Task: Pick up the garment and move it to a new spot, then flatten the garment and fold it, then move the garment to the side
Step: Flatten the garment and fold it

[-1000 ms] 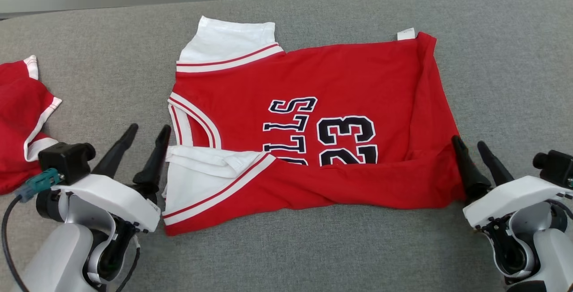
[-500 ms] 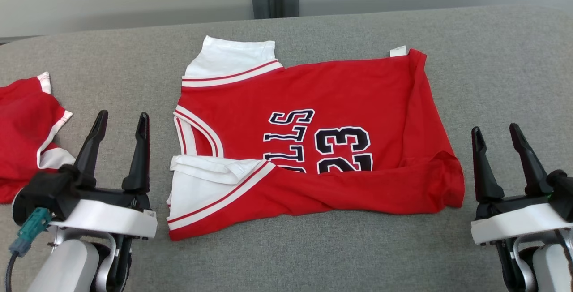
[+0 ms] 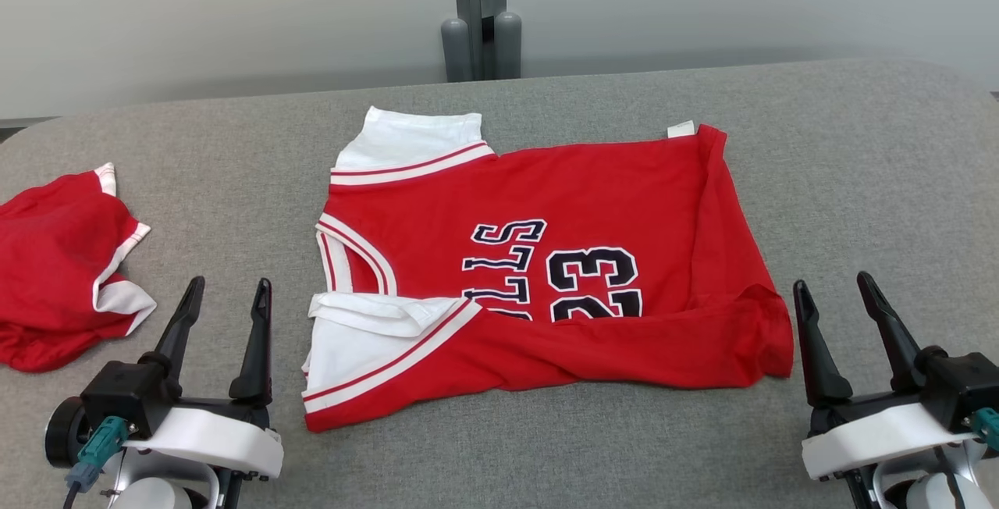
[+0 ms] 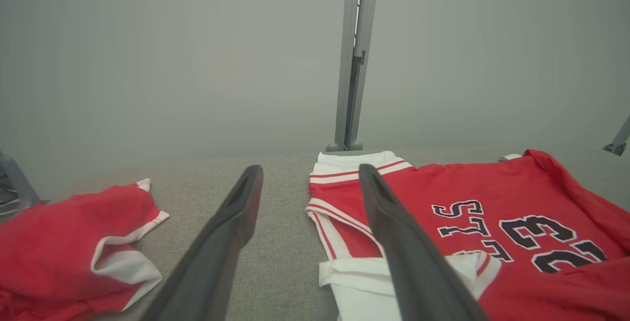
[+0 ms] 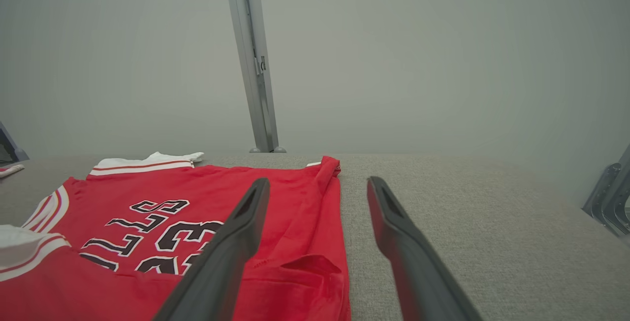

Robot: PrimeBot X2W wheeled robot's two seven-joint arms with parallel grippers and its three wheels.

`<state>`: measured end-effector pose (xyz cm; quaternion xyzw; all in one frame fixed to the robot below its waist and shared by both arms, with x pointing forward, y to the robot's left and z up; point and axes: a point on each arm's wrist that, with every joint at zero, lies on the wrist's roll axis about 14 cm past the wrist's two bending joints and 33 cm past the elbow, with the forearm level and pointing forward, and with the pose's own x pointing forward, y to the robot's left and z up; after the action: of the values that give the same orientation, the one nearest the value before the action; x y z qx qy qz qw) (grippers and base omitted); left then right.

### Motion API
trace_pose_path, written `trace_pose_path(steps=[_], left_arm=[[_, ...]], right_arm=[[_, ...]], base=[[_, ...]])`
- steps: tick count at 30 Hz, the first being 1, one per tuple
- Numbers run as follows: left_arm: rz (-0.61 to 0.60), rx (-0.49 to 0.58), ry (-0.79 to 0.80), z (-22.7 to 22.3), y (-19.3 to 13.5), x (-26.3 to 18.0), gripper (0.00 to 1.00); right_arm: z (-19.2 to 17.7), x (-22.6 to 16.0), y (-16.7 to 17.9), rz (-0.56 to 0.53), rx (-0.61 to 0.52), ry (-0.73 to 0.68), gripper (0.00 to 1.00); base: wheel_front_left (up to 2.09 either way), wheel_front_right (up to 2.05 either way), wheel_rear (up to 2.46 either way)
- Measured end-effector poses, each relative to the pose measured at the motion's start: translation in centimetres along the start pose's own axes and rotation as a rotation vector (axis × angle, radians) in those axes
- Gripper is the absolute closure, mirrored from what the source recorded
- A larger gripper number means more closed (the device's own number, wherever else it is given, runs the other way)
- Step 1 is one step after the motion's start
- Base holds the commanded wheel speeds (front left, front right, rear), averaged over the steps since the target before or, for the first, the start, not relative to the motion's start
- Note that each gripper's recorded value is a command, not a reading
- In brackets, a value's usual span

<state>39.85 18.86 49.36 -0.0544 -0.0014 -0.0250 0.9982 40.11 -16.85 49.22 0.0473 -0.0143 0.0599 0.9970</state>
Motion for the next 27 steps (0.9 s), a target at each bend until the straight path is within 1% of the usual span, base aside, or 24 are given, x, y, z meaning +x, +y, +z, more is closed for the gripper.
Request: trace_pose_path(steps=[10, 20, 23, 27], left_arm=[[-0.001, 0.001, 0.026, -0.9, 0.1, -0.2, 0.0], [-0.013, 0.008, 0.047, -1.6, 0.0, 0.1, 0.0], [-0.018, 0.009, 0.084, -2.7, -0.2, 0.0, 0.0], [-0.04, -0.01, 0.189, -5.5, -1.0, -0.6, 0.0]], right_arm=[[-0.4, -0.4, 0.1, -0.004, 0.013, 0.014, 0.0], [-1.1, 0.1, 0.2, 0.0, 0.015, 0.04, 0.0], [-2.0, 0.1, 0.1, -0.002, 0.018, 0.075, 0.0], [-4.7, -0.3, -0.3, -0.015, 0.028, 0.169, 0.0]], base=[[0.0, 0.0, 0.0], [0.0, 0.0, 0.0], [0.0, 0.0, 0.0], [0.0, 0.0, 0.0]])
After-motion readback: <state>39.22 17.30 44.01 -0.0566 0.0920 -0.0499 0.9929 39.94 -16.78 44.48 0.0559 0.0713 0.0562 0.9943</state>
